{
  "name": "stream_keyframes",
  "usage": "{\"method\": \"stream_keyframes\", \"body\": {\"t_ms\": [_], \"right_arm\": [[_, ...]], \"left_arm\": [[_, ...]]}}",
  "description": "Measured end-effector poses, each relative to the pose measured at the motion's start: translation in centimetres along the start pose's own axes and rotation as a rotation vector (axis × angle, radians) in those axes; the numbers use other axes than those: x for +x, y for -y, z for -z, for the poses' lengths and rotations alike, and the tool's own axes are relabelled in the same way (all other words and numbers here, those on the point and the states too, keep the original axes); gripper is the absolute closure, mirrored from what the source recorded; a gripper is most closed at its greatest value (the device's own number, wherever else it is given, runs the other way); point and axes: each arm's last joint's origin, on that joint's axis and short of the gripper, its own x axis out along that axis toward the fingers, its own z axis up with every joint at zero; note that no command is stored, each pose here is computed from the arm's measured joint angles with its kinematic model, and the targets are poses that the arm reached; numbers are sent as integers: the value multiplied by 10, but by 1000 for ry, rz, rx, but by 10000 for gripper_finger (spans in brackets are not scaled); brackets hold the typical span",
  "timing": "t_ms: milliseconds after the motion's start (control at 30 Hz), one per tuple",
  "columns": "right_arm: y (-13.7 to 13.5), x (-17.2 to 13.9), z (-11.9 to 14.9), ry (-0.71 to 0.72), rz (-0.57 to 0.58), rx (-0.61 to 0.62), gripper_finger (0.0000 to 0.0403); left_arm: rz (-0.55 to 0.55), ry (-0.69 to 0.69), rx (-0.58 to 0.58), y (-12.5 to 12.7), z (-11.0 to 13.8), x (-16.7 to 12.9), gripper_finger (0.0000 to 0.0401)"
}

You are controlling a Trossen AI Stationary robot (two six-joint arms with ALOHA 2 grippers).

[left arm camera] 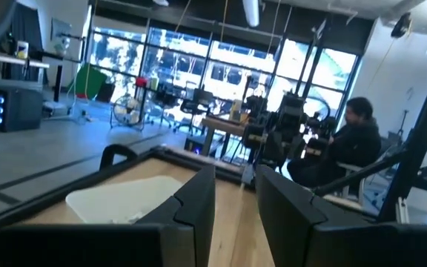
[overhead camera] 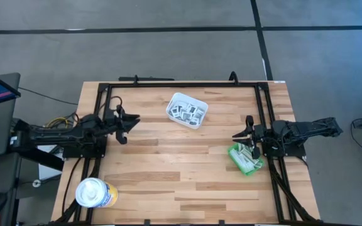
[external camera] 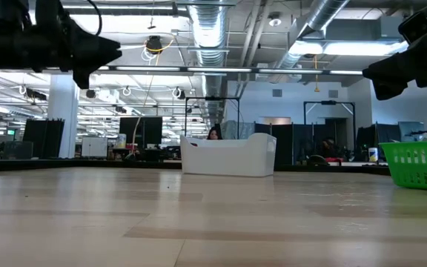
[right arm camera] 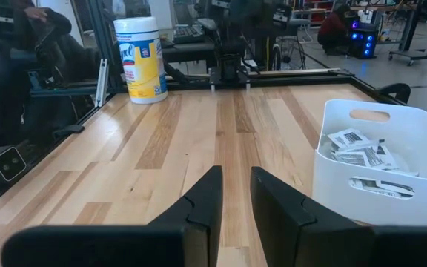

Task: Pick & Place First Aid Supplies
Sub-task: Return to Home Position

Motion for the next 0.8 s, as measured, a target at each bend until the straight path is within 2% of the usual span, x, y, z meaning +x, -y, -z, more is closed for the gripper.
{"method": "stream_keyframes", "body": {"t_ms": [233, 800], "right_arm": [[0, 0, 0, 0, 0, 0, 337], [0, 0, 0, 0, 0, 0, 337]], "left_arm": [[8, 40, -3, 1, -5, -3, 302], [8, 40, -3, 1, -5, -3, 302]]}}
